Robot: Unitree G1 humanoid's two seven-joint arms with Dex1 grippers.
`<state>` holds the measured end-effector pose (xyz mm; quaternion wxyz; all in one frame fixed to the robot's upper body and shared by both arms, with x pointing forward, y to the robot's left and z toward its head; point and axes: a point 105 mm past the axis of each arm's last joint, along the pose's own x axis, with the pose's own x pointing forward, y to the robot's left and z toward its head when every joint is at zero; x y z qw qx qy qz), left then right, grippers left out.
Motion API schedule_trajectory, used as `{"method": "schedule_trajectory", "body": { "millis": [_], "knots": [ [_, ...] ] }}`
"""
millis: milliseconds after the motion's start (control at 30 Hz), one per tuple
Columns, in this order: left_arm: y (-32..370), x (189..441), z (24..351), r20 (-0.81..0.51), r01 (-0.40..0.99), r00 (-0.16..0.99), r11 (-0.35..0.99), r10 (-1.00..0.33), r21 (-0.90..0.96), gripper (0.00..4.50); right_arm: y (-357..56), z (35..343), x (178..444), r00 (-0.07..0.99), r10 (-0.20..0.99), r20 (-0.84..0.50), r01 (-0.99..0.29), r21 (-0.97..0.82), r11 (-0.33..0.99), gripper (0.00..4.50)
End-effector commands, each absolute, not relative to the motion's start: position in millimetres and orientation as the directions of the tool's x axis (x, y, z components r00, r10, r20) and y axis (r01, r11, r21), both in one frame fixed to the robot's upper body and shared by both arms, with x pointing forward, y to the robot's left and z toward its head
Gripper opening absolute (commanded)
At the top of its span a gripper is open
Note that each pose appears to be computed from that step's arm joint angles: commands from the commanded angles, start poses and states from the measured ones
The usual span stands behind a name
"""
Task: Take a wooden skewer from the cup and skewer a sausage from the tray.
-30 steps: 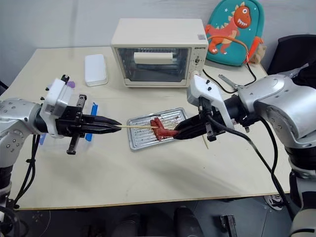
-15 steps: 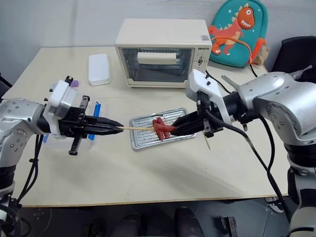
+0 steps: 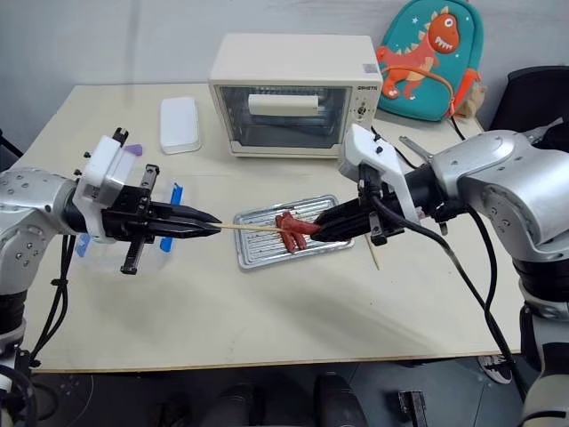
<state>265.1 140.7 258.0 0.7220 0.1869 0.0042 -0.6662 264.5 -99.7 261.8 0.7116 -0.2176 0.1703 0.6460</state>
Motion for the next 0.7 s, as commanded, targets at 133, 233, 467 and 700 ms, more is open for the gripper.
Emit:
{"method": "schedule_trajectory", "body": {
  "millis": [133, 233, 467, 700],
  "knots": [
    [143.3, 264.7, 267.6, -0.262, 0.948, 0.118, 0.030, -0.958, 0.317, 0.00, -102.9, 265.2, 259.9, 0.123, 0.838, -0.531, -0.990, -0.130, 0.063, 0.72],
    [143.8, 264.9, 268.1, -0.263, 0.948, 0.118, 0.029, -0.958, 0.318, 0.00, -103.9, 264.8, 260.5, 0.128, 0.837, -0.532, -0.989, -0.131, 0.068, 0.72],
    [141.7, 262.5, 267.2, -0.264, 0.950, 0.104, 0.017, -0.959, 0.313, 0.00, -103.6, 265.7, 261.1, 0.130, 0.840, -0.526, -0.989, -0.129, 0.073, 0.72],
    [138.8, 261.4, 265.8, -0.263, 0.951, 0.092, 0.006, -0.960, 0.310, 0.00, -100.3, 267.7, 258.5, 0.114, 0.849, -0.516, -0.991, -0.117, 0.062, 0.72]
  ]
}}
